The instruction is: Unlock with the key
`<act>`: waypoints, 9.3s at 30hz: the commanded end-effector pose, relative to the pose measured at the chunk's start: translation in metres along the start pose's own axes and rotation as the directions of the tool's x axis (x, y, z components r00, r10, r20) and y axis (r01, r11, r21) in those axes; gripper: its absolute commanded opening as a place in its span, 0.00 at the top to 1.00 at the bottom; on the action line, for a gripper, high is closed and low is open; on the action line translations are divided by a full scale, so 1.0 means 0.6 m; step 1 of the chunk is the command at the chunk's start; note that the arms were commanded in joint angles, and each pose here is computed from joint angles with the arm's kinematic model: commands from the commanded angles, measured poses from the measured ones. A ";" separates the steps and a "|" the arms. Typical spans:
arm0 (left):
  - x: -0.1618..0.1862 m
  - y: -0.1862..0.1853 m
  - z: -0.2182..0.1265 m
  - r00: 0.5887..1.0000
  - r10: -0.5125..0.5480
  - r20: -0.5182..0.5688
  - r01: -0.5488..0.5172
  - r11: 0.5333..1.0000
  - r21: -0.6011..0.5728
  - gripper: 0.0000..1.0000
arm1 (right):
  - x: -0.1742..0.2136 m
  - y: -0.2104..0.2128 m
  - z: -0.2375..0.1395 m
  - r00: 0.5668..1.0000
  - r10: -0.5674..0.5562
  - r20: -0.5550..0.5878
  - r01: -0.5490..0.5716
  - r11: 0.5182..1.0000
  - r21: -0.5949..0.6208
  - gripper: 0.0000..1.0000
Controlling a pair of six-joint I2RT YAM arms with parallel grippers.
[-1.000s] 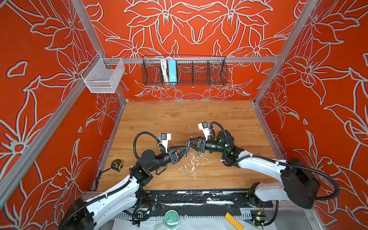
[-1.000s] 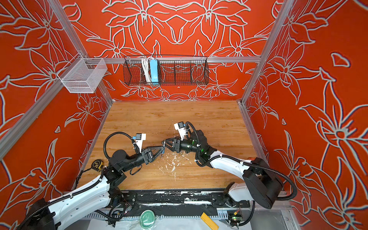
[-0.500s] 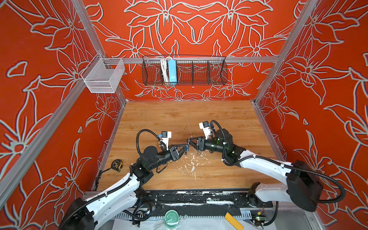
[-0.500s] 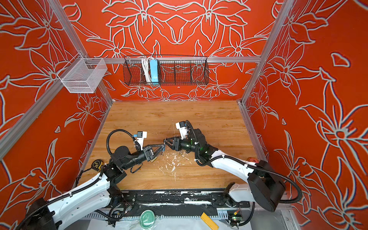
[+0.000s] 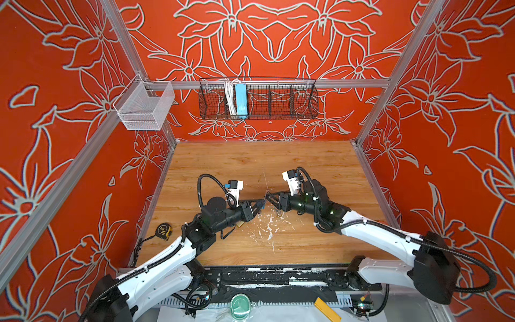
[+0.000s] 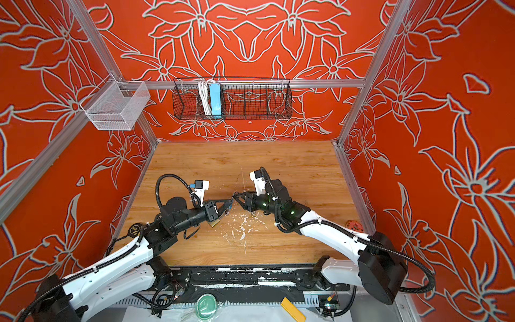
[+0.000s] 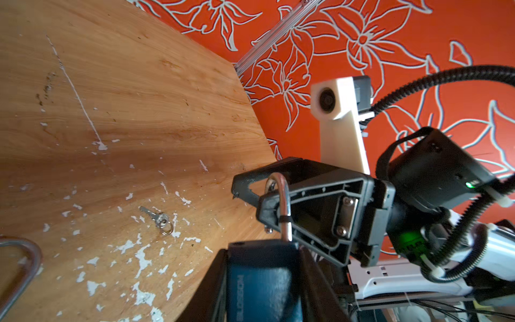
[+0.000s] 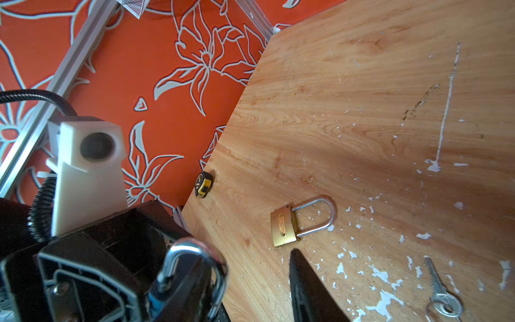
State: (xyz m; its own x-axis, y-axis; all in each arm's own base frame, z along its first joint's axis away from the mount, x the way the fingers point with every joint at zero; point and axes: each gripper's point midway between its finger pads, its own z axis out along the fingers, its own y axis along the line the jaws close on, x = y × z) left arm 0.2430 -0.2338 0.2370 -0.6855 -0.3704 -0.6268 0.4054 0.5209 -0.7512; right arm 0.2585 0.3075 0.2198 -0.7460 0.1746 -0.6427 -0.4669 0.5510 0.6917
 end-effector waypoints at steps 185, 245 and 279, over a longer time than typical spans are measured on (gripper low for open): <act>0.077 0.106 0.143 0.833 -0.551 0.045 0.551 0.823 -0.135 0.31 | 0.138 -0.194 -0.026 0.895 -0.156 -0.417 0.356 0.814 0.460 1.00; 0.060 0.037 0.118 0.980 -0.196 -0.025 0.196 0.981 0.005 1.00 | 0.099 -0.078 -0.034 0.982 0.010 -0.189 0.028 0.980 0.196 0.99; 0.050 -0.105 0.051 0.952 0.238 -0.192 -0.179 0.943 0.282 1.00 | 0.052 0.069 -0.130 0.925 -0.371 0.088 0.381 0.902 -0.202 0.42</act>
State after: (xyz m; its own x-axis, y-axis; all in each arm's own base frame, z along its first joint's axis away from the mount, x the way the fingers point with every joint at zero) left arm 0.2195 -0.2969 0.2456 -0.6983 -0.0980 -0.7091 0.6290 0.3889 -0.6731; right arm 0.1840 0.2671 0.2350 -0.5249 0.0174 -0.8510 -0.7525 0.4578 0.4735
